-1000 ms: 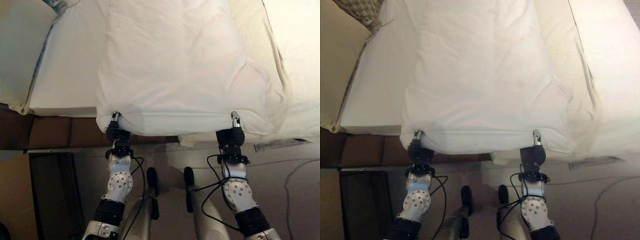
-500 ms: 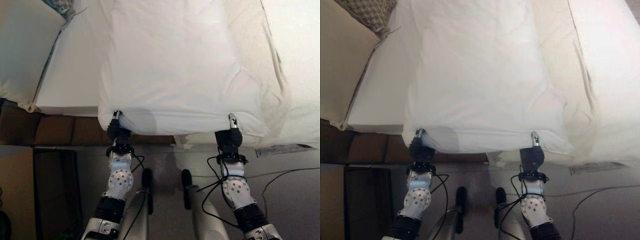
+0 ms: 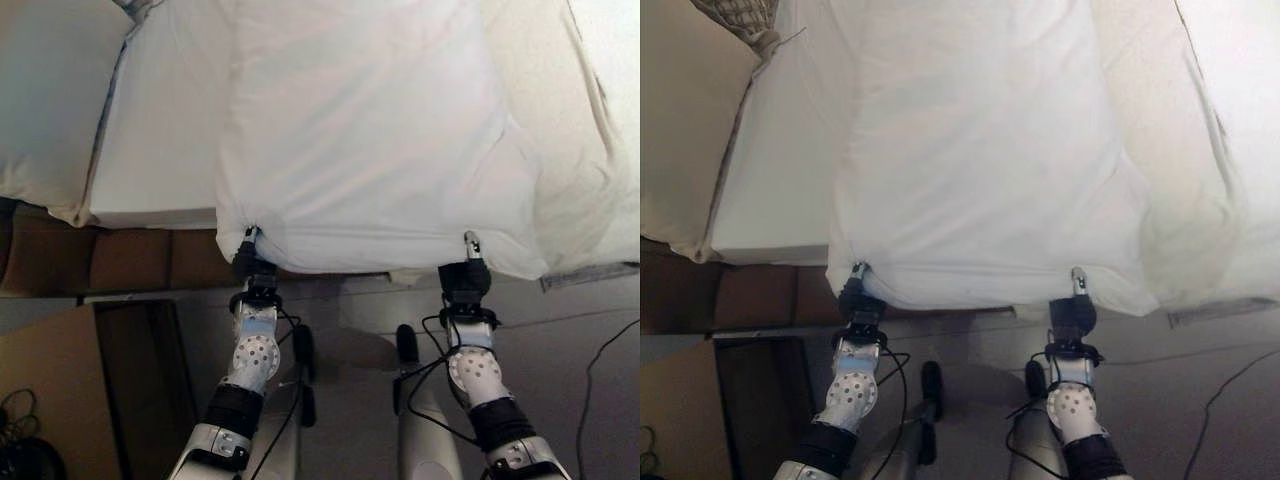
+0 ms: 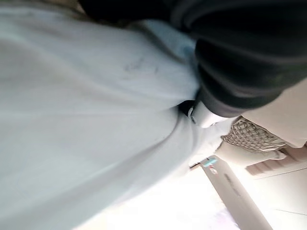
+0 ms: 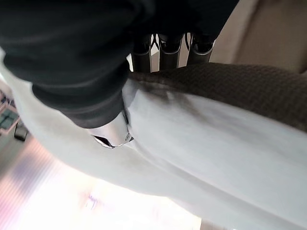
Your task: Make the bed
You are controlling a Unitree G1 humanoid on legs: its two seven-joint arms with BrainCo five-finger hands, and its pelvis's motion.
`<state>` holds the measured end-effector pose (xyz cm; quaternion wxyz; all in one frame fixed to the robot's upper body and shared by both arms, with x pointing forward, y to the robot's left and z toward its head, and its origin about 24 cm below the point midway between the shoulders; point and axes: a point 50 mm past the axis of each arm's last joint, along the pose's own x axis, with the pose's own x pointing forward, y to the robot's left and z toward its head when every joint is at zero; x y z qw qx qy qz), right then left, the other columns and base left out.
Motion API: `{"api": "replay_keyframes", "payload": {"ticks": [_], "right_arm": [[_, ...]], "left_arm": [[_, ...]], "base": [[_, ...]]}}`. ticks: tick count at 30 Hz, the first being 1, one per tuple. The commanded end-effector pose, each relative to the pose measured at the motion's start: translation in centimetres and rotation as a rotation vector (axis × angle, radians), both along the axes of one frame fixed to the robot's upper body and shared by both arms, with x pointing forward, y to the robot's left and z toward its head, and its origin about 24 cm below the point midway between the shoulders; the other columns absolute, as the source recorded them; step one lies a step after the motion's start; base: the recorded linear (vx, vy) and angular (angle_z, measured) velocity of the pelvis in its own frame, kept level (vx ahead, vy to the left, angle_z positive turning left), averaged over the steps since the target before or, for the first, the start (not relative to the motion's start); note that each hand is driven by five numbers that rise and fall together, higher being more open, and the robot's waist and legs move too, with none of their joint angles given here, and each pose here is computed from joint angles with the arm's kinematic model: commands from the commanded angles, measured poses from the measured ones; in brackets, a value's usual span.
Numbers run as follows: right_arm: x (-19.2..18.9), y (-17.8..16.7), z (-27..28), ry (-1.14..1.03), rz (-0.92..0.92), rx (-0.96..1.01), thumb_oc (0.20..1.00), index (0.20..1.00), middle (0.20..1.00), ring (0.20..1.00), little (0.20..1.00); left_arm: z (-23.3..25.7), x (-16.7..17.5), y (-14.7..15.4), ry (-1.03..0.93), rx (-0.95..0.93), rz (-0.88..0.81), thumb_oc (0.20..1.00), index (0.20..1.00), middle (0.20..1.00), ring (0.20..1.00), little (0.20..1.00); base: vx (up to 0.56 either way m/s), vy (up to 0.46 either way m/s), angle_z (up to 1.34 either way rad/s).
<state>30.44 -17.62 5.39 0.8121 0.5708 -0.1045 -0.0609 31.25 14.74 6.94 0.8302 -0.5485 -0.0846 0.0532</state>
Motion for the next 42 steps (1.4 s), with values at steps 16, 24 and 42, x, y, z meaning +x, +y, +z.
{"api": "replay_keyframes", "payload": {"ticks": [16, 24, 42], "right_arm": [[-2.4, -1.0, -10.8, 0.492, 0.068, -0.088, 0.200, 0.200, 0.200, 0.200, 0.200], [-4.9, -1.1, -14.6, 0.833, 0.119, -0.223, 0.200, 0.200, 0.200, 0.200, 0.200], [-6.9, -0.1, -16.6, 0.987, 0.307, -0.370, 1.000, 1.000, 1.000, 1.000, 1.000]], "left_arm": [[-8.3, -0.8, 6.2, 0.492, -0.045, 0.414, 0.200, 0.200, 0.200, 0.200, 0.200], [-12.6, -3.4, 7.6, 0.848, -0.010, 0.481, 0.200, 0.200, 0.200, 0.200, 0.200], [-14.4, -4.9, 7.7, 1.058, 0.038, 0.453, 1.000, 1.000, 1.000, 1.000, 1.000]], "base": [[0.02, -0.014, 0.01], [0.01, -0.040, 0.08], [0.01, 0.006, 0.03]]}}
